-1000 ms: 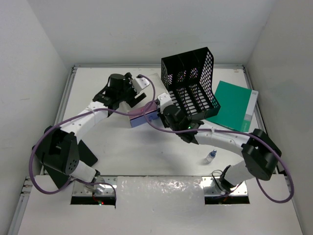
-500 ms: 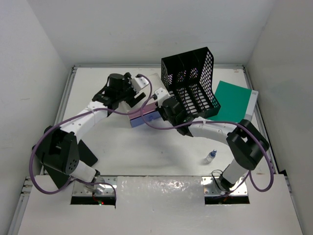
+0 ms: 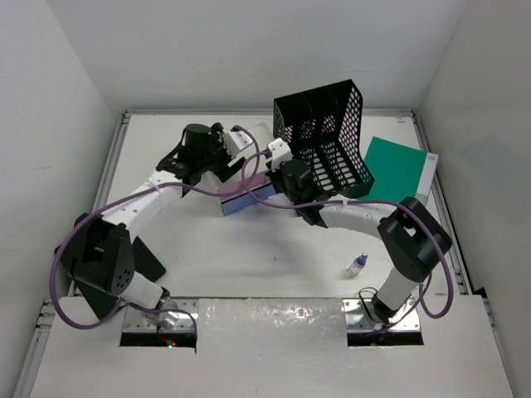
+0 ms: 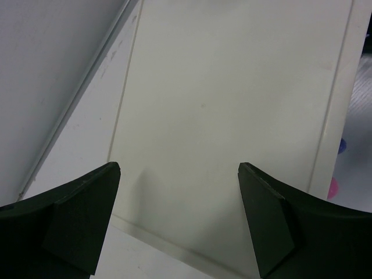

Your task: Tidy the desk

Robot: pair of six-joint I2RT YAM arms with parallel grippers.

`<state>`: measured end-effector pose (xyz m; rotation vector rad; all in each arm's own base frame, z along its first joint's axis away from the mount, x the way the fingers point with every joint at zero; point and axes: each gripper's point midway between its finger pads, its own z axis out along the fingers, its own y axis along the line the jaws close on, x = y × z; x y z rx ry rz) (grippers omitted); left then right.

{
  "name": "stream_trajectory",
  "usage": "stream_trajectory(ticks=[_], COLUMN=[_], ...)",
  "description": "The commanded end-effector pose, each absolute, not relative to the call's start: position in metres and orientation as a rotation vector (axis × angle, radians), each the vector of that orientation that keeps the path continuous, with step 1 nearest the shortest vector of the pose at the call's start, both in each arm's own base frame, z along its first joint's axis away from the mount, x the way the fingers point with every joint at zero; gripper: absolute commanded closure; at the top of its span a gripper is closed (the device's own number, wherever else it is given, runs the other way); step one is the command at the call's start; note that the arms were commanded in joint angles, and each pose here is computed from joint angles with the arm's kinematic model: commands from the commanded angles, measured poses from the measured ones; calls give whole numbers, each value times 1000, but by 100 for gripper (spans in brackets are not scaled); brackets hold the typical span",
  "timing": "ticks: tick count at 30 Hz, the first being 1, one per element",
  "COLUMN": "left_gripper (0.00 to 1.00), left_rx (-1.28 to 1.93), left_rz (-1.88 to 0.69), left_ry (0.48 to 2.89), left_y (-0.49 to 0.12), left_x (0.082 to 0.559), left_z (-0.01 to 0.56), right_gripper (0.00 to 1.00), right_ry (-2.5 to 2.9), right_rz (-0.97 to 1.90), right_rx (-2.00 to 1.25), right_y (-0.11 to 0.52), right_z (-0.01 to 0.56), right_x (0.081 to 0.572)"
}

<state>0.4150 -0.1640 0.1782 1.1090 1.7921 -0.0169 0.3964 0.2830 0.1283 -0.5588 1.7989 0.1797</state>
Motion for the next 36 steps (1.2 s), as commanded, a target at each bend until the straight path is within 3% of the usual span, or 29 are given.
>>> stream_trajectory(ticks=[1,5,11,19,36], left_gripper=[18,15,10,7,6], left_rx=[1118,1008,837,547,516], left_rz=[-88,-86,-53,-25,66], left_ry=[1950,1935,1906,1899,1957], left_y=[-159,-161,-155,-87,-49], left_x=[391,402,416,431,428], left_z=[156,187,239,305,267], right_gripper=[90,84,59,58,71], right_ry=[1685,1670,1688,1767,1832], right_rz=[249,312,466,503,391], right_rx=[-503,-539,-597,-453,-296], right_y=[288,298,354,376,387], right_z=[177,189,171,148,139], right_x=[396,367,325,343,377])
